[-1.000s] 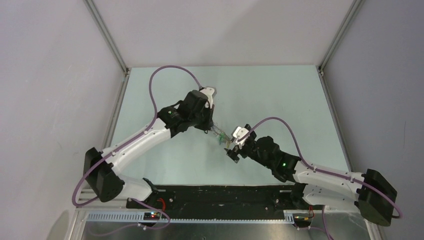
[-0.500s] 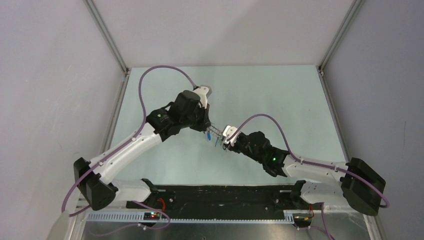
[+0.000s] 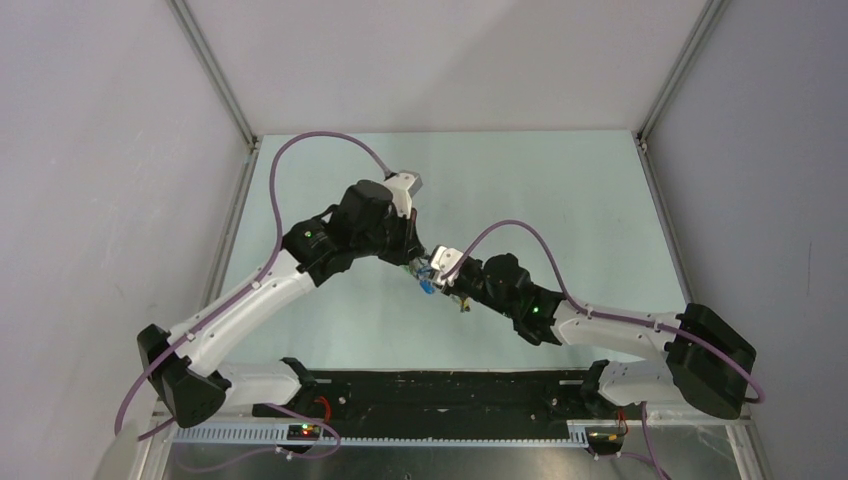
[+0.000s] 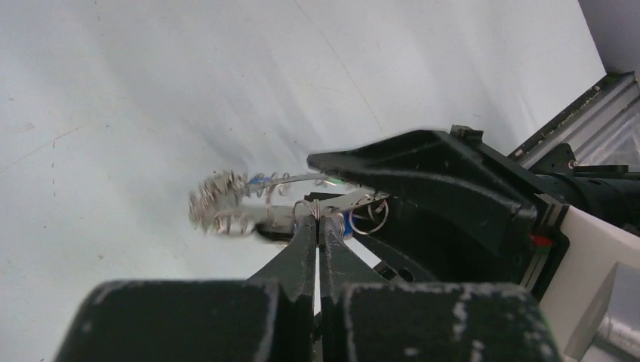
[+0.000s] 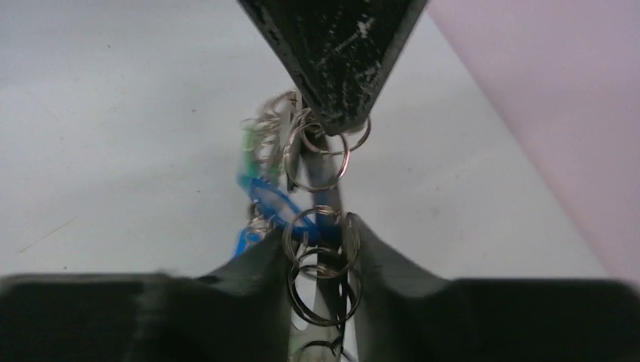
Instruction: Remove the keys from the keyring
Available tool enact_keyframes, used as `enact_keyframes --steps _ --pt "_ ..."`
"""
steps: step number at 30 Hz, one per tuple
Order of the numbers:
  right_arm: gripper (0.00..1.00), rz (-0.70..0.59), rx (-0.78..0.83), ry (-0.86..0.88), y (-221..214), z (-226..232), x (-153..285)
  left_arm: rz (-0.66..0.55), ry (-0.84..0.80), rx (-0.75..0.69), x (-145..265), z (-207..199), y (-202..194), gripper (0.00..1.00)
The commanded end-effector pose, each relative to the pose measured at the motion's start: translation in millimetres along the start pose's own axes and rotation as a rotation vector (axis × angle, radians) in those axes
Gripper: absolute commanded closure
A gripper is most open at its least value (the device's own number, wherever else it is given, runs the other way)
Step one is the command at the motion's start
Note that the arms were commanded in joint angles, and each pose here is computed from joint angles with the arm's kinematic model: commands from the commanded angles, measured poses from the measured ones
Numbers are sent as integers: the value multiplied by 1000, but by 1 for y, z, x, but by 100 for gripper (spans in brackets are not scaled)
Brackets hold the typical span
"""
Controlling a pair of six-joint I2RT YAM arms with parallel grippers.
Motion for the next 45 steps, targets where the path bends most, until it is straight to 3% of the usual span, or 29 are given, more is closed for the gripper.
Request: enact_keyframes --steps 1,2,3,5,7,12,14,17,25,32,37,45 --pt "80 -76 11 -24 22 -8 -8 -116 -105 -29 28 -18 26 100" --pt "96 -71 15 -27 22 -8 -7 -120 -105 -29 30 -19 26 100" --pt "99 -61 17 -29 21 -9 -6 -126 -101 -28 31 -18 27 100" --pt "100 -54 23 -32 21 -10 -2 -134 -87 -25 34 -16 27 100" --pt "100 -41 42 -48 23 -14 3 -147 -73 -18 37 -13 26 92" --pt "100 -7 185 -112 29 -31 22 -228 -45 3 60 -2 28 54" --pt "100 -1 246 -148 33 -41 30 -277 -28 -2 74 2 28 43" --pt "100 -28 312 -220 47 -59 45 -340 -4 -20 91 8 25 36" --pt "100 -191 377 -246 102 -92 86 -382 -81 -80 78 12 6 31" --pt "100 -322 422 -187 142 -99 111 -682 -372 -243 92 -10 4 30" --pt "100 -355 437 -150 157 -100 118 -839 -438 -401 99 -18 7 30" --pt "100 -363 455 -155 164 -101 115 -891 -527 -566 102 -36 10 31"
Point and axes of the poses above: each gripper's point midway between its finger pads, its own x axis back along the fingers, its own z axis along the line the jaws close on, y = z × x, the point moved 8 cm from there along x, back along the fingers, and after that the axes turned 1 degree about x, right-handed, at the moved point
